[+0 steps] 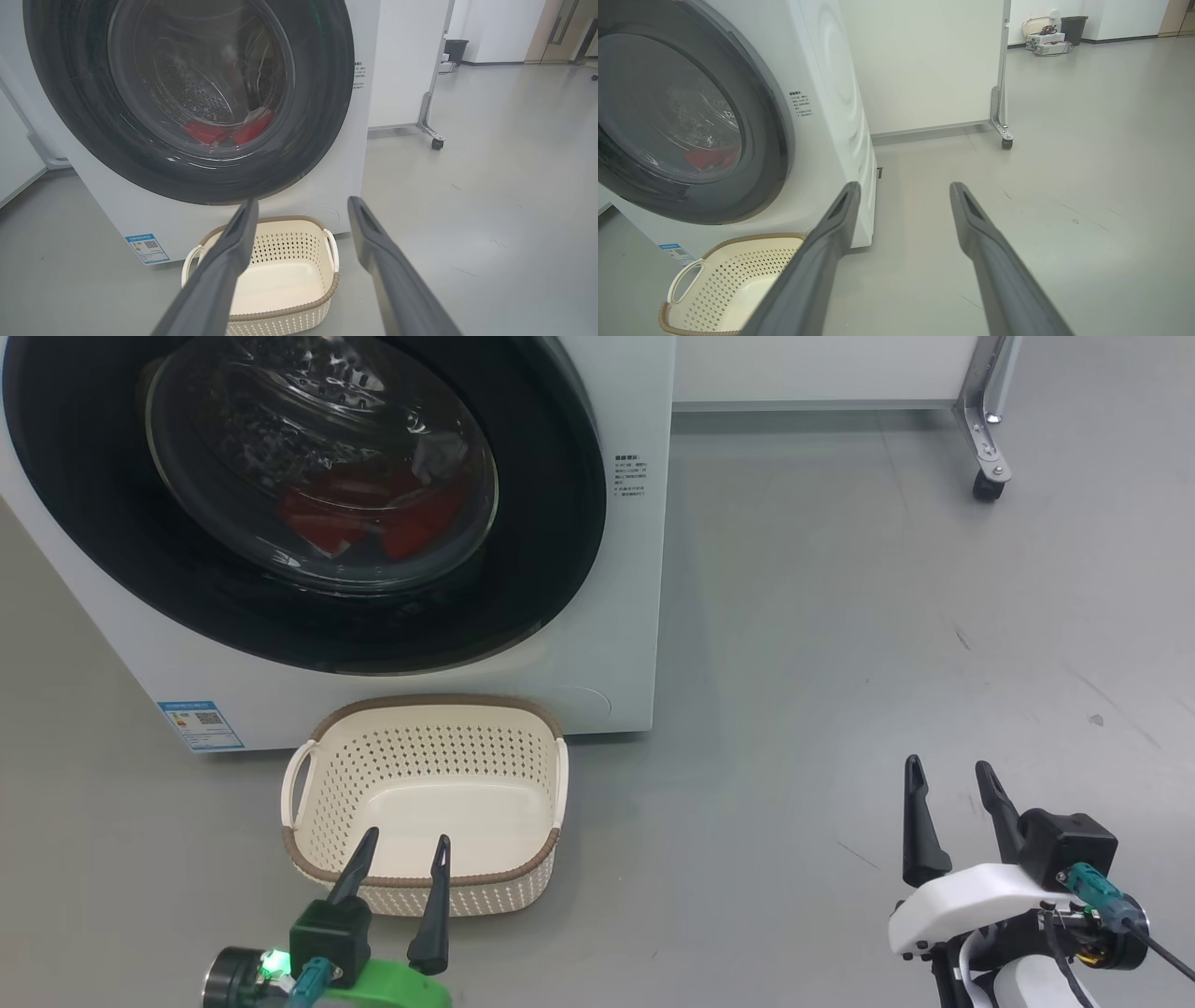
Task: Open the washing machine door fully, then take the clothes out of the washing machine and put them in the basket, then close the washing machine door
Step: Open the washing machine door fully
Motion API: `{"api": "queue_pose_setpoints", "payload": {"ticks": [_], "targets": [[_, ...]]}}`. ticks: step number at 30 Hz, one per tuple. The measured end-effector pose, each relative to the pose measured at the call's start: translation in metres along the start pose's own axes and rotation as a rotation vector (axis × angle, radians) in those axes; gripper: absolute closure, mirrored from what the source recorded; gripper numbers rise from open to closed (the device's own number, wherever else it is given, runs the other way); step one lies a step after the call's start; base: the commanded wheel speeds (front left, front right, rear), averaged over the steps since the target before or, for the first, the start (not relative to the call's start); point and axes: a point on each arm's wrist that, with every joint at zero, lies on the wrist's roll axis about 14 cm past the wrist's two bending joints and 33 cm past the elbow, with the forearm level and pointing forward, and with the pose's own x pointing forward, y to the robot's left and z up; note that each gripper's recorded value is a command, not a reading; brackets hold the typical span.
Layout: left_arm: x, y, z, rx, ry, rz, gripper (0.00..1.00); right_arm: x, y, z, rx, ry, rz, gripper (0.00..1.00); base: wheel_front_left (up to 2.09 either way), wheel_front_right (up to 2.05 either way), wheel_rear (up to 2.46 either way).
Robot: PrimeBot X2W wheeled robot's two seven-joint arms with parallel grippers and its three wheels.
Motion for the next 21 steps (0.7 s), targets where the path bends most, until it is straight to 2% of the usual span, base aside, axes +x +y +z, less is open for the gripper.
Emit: {"api": "queue_pose_setpoints", "payload": {"ticks": [1, 2, 3, 4, 17, 21], "targets": [[0.0000, 0.0000, -0.0002, 0.000, 0.001, 0.000, 0.00, 0.0001, 0.0002, -0.0001, 0.000, 0.000, 0.001, 0.00, 0.00, 0.00, 0.00], [-0.0001, 0.0000, -0.0006, 0.000, 0.002, 0.000, 0.00, 0.0002, 0.0004, -0.0001, -0.001, 0.000, 0.001, 0.61, 0.00, 0.00, 0.00], [-0.0001, 0.0000, -0.0010, 0.000, 0.003, 0.000, 0.00, 0.0004, 0.0007, 0.0000, -0.003, 0.000, 0.003, 0.61, 0.00, 0.00, 0.00], [-0.0002, 0.0001, -0.0015, -0.002, 0.005, 0.001, 0.00, 0.0006, 0.0011, 0.0003, -0.003, -0.001, 0.004, 1.00, 0.00, 0.00, 0.00], [0.0015, -0.0001, -0.0010, -0.003, 0.005, 0.004, 0.00, 0.0020, 0.0032, -0.0007, -0.006, 0.002, 0.012, 1.00, 0.00, 0.00, 0.00], [0.0014, -0.0014, -0.0023, -0.003, 0.009, 0.000, 0.00, 0.0042, 0.0000, -0.0001, 0.062, 0.001, -0.005, 1.00, 0.00, 0.00, 0.00]]}}
